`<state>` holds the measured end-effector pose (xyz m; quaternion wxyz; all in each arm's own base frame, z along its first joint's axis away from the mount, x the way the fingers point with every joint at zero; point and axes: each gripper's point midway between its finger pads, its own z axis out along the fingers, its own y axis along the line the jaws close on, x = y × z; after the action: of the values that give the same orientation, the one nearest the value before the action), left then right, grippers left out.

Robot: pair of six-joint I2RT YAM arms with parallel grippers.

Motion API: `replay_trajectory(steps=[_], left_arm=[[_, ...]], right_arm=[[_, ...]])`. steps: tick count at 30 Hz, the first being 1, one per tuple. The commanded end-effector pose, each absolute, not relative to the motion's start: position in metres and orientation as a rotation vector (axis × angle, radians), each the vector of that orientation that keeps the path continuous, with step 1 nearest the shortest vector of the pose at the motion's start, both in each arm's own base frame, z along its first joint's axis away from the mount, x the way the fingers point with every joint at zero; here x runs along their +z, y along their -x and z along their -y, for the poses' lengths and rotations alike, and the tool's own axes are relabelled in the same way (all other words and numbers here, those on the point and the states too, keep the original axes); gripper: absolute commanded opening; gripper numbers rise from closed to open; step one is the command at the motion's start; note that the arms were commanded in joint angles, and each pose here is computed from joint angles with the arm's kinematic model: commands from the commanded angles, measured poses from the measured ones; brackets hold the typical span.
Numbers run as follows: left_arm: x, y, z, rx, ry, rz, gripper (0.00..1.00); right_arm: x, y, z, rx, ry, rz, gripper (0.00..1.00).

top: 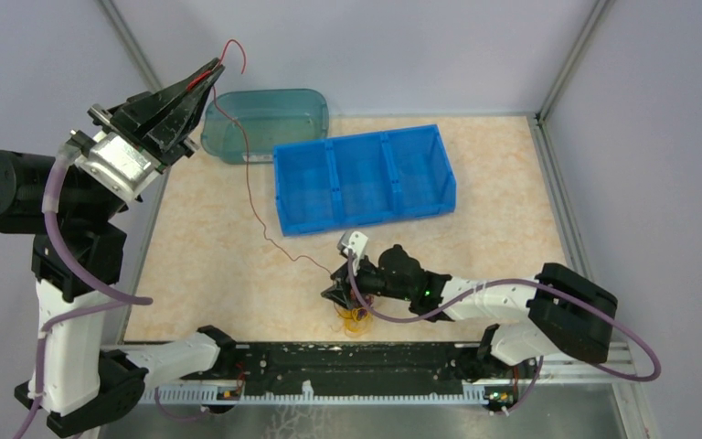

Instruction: Untangle the cables

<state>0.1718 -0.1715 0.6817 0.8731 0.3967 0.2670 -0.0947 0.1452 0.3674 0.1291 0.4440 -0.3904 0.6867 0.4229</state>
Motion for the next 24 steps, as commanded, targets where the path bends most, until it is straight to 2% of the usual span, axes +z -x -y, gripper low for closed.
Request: replay_trajectory(steps=[1,3,6,10,15,23,24], left_arm=[[0.685,-0.164,0.171,-0.209,-0.835,-0.537,0.0],[0.685,-0.164,0.171,-0.21,-0.838,-0.538,0.0],[0.684,-0.163,0.171,-0.212,-0.84,-0.536,0.0],[0.685,-0.162,0.171,-0.213,-0.839,-0.534,0.0],[0.684,-0.162,0.171,-0.211,-0.84,-0.534,0.0],[0.681,-0.159,0.172,-0.219,-0.855,-0.528,0.0],[0.682,-0.158,0.172,-0.216,-0.855,-0.525,0.0]], right_arm=[[0.17,-0.166,-0.366,1.061,0.822,-1.641,0.63],[0.174,-0.166,-0.365,1.074,0.807,-1.635,0.68],[0.166,-0.165,-0.366,1.077,0.82,-1.665,0.69],[0.153,-0.157,-0.372,1.129,0.851,-1.699,0.62],[0.147,-0.152,-0.378,1.184,0.849,-1.72,0.42],[0.139,-0.16,-0.378,1.152,0.812,-1.774,0.37],[0.14,-0.162,-0.377,1.148,0.8,-1.785,0.41]])
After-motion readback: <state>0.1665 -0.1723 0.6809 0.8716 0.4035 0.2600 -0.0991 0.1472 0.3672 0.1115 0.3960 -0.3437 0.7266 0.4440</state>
